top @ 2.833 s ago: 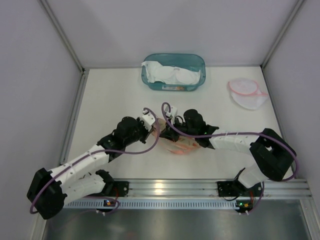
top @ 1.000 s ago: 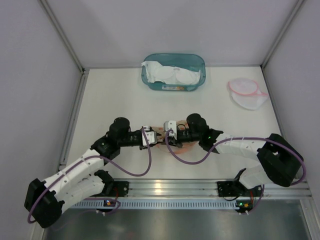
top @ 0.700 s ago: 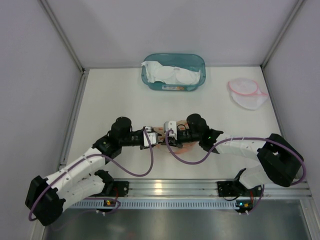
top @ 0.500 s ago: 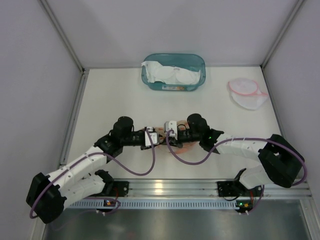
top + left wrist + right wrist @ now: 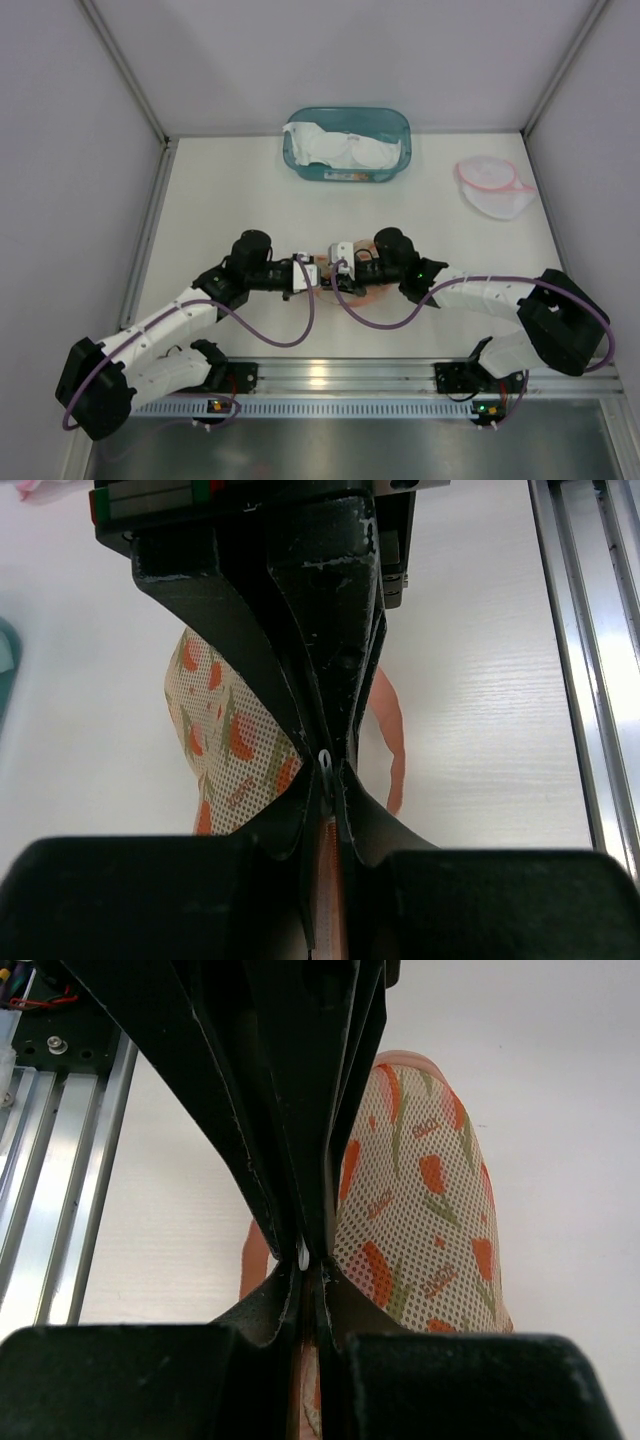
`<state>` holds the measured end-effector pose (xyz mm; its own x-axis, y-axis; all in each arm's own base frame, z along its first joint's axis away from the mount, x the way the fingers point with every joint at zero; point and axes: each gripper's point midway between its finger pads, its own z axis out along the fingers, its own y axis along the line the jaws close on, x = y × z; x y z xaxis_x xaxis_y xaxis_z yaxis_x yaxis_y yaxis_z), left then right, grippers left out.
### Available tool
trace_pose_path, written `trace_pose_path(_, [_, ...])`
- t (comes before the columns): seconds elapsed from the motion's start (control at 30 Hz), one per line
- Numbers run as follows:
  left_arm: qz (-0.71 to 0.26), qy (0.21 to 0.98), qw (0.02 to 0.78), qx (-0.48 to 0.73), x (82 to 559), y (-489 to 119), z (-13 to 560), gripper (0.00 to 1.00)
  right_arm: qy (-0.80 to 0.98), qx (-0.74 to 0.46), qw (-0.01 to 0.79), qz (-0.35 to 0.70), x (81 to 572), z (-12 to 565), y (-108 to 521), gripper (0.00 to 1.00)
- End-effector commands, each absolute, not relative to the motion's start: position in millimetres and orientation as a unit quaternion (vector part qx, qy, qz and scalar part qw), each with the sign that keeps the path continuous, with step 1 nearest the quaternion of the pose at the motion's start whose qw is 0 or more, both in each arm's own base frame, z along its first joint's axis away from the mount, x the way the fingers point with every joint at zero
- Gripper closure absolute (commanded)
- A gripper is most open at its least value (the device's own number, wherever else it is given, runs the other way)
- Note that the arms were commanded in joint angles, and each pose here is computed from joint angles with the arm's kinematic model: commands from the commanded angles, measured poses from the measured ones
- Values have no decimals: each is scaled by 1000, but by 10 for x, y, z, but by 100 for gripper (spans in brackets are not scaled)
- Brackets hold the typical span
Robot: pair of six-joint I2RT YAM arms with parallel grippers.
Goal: Place the bra in the laundry bag and zip it closed
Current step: Zip the zipper on the laundry bag.
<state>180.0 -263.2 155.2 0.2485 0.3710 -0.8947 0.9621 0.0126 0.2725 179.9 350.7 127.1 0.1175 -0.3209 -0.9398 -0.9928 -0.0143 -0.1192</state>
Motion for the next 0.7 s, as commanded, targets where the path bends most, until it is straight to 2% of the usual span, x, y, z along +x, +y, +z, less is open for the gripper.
trace_pose_path(0.0, [-307,485,514,637,1866,-2724,1854,91,502,-612,460,402,1680,1497,3601,100])
trace_pose_path(0.1, [-309,487,512,636,1853,-2715,1862,100,508,-611,456,401,1686,1473,3588,100])
trace_pose_path(0.67, [-292,542,516,596,1711,-2335,1763,100,535,-620,447,359,1946,1253,3233,100])
